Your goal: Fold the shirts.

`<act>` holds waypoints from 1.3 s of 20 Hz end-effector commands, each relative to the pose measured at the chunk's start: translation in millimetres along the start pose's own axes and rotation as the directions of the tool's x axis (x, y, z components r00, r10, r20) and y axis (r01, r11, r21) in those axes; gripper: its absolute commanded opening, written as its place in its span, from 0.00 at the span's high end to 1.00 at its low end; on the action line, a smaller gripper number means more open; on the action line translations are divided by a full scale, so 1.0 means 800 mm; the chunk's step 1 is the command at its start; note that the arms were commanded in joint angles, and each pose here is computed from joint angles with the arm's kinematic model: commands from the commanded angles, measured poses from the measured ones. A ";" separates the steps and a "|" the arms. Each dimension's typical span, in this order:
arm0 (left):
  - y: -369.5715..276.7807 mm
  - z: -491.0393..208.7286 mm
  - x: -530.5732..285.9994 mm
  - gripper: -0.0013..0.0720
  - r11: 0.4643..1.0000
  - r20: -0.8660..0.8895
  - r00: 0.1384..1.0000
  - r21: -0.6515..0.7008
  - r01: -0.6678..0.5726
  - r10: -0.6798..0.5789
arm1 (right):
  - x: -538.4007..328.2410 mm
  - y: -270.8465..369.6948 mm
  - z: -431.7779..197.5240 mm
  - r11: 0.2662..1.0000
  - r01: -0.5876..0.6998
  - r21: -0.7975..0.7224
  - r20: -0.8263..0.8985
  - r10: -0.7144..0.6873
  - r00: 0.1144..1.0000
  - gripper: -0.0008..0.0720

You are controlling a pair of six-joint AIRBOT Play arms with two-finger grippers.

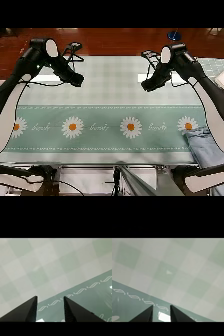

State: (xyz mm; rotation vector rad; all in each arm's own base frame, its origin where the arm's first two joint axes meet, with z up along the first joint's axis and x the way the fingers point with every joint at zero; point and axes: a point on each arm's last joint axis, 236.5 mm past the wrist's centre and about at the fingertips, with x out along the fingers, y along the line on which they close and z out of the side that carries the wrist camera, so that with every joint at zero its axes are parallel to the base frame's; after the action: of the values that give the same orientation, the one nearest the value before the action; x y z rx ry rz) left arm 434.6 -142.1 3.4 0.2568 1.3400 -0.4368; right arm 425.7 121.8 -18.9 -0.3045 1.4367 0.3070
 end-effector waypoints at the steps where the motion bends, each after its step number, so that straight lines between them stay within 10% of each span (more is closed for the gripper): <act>1: 0.001 0.000 0.001 0.41 1.000 -0.001 1.000 -0.001 0.000 0.000 | 0.000 0.000 0.000 1.000 0.001 0.000 0.000 -0.001 1.000 0.60; 17: -0.001 -0.009 0.051 0.41 0.999 -0.075 0.997 -0.037 0.029 -0.032 | 0.000 -0.006 0.003 1.000 0.018 -0.002 0.010 -0.018 1.000 0.60; 20: 0.027 -0.013 0.049 0.42 0.991 -0.083 0.996 -0.129 -0.036 0.026 | -0.011 -0.075 -0.011 0.966 0.252 0.054 -0.035 -0.250 0.968 0.40; 26: 0.080 0.040 -0.045 0.44 0.968 0.209 0.971 -0.240 -0.067 0.119 | -0.062 -0.127 0.016 0.940 0.277 0.201 0.139 -0.307 0.941 0.40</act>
State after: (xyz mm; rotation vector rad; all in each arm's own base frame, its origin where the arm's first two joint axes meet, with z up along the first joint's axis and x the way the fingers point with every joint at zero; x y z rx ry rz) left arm 470.0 -105.9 9.0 0.1148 1.2564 -0.2629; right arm 454.6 46.5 12.1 -0.3549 1.3231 0.0091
